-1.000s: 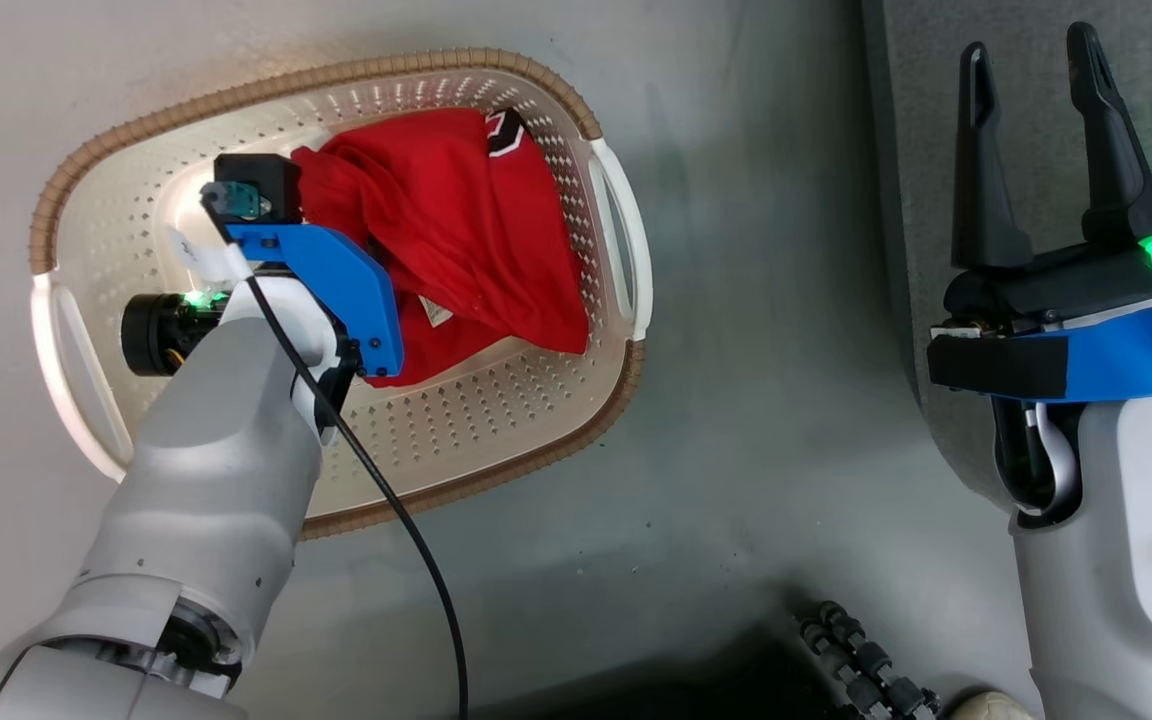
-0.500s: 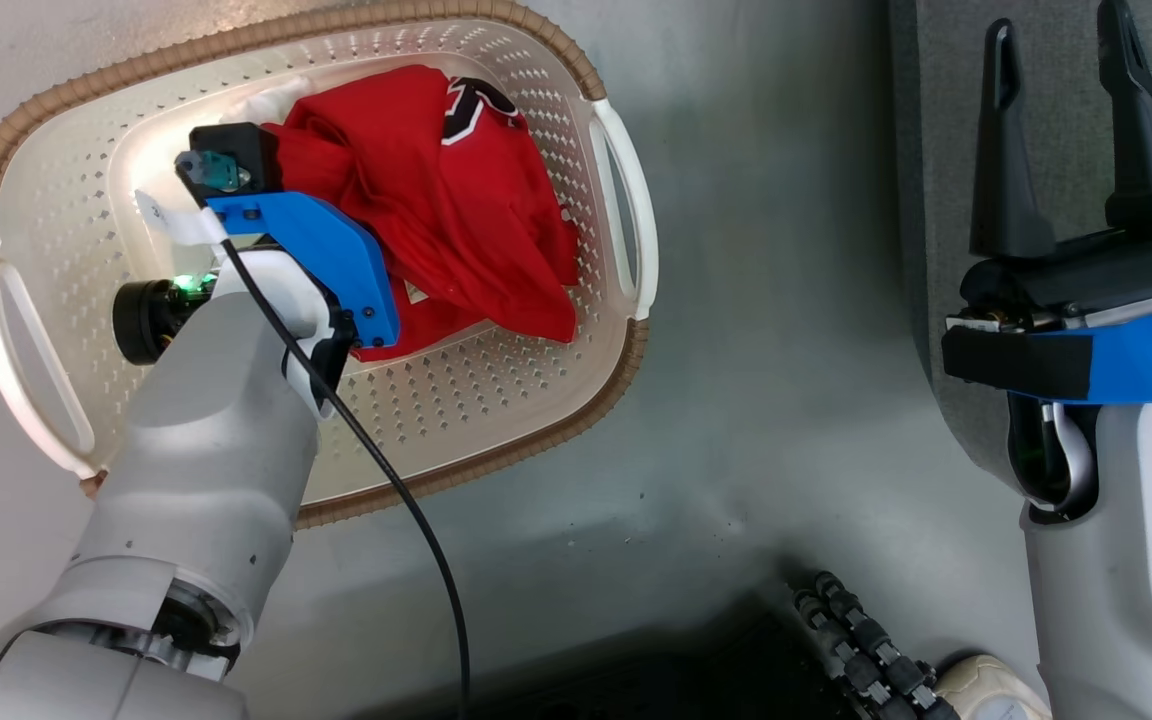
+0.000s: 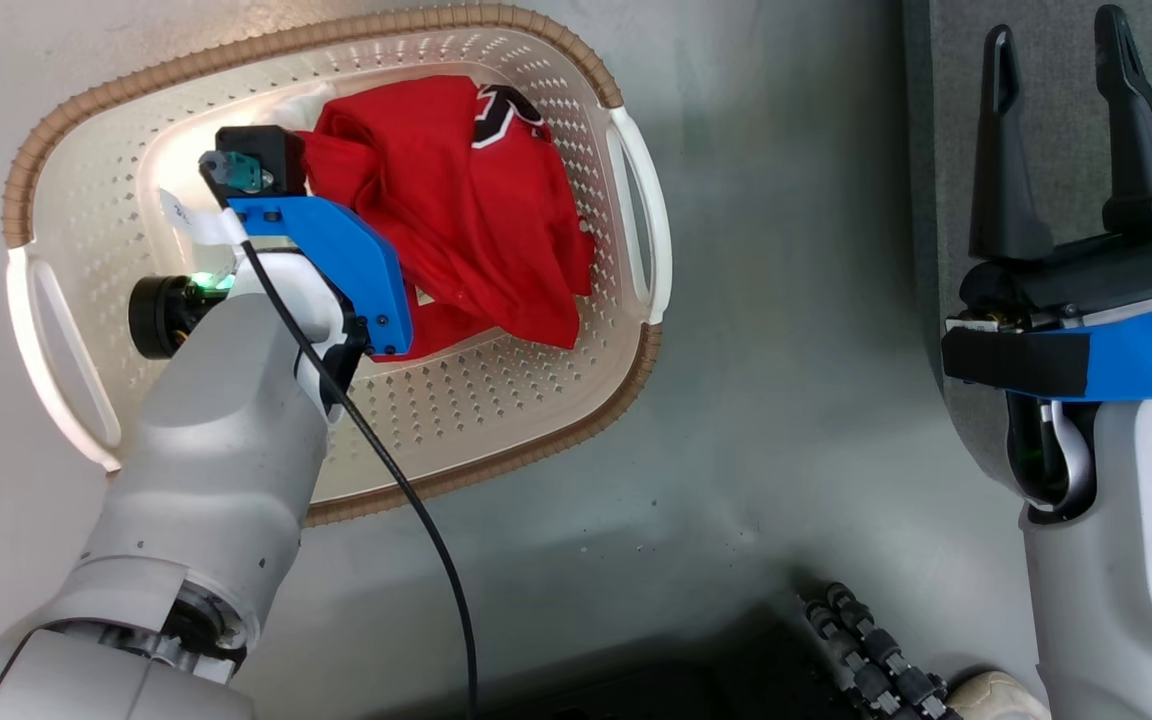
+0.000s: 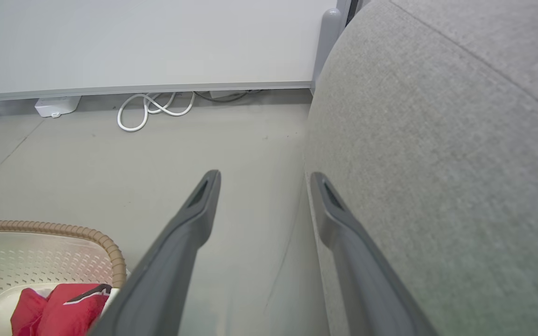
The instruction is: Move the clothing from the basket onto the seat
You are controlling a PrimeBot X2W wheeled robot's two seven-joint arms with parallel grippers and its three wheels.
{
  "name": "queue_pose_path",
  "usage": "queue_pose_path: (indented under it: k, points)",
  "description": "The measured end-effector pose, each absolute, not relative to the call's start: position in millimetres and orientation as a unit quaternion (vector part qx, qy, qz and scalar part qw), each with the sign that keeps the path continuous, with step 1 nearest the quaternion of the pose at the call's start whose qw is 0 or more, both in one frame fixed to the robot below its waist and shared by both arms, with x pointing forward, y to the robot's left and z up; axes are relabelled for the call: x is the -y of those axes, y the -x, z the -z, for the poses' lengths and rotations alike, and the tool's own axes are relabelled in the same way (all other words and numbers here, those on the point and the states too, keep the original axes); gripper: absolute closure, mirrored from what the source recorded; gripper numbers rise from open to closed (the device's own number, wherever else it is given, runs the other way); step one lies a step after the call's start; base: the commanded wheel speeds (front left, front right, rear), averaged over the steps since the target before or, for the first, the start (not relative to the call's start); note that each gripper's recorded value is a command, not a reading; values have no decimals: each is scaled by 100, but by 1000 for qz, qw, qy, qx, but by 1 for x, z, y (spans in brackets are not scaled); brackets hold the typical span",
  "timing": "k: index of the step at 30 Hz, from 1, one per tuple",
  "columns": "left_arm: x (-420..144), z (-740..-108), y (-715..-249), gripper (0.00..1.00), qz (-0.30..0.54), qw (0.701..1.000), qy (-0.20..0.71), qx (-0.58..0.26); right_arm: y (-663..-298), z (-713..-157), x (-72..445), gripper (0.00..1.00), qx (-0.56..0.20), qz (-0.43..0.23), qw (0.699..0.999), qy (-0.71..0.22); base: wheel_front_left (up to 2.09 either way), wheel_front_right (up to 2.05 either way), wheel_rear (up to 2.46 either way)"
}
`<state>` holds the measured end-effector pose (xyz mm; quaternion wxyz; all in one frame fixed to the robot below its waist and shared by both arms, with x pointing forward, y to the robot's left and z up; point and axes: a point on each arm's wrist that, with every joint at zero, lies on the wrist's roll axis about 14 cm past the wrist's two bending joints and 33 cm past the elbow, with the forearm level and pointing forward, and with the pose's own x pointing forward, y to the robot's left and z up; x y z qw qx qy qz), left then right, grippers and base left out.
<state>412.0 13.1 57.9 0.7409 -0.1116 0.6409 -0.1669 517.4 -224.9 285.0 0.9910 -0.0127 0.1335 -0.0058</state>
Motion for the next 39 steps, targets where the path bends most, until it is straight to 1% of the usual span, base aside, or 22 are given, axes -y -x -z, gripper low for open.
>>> queue_pose_path:
  k: [11, 17, 27, 39]
  points:
    - [-15, -87, -428, 100, 182, 771, 121, -598, -522, -303, 222, 0, -117, 4, 993, 8, 0, 0, 0]
    - [-15, -115, -440, 100, 196, 798, 124, -556, -526, -319, 215, 0, -103, -5, 995, 4, 0, 0, 0]
    - [-13, -176, -461, 100, 221, 847, 121, -469, -529, -357, 204, 0, -70, -20, 997, -4, 0, 0, 0]
    - [-15, -259, -481, 100, 239, 897, 116, -354, -515, -403, 195, 0, -38, -31, 999, -8, 0, 0, 0]
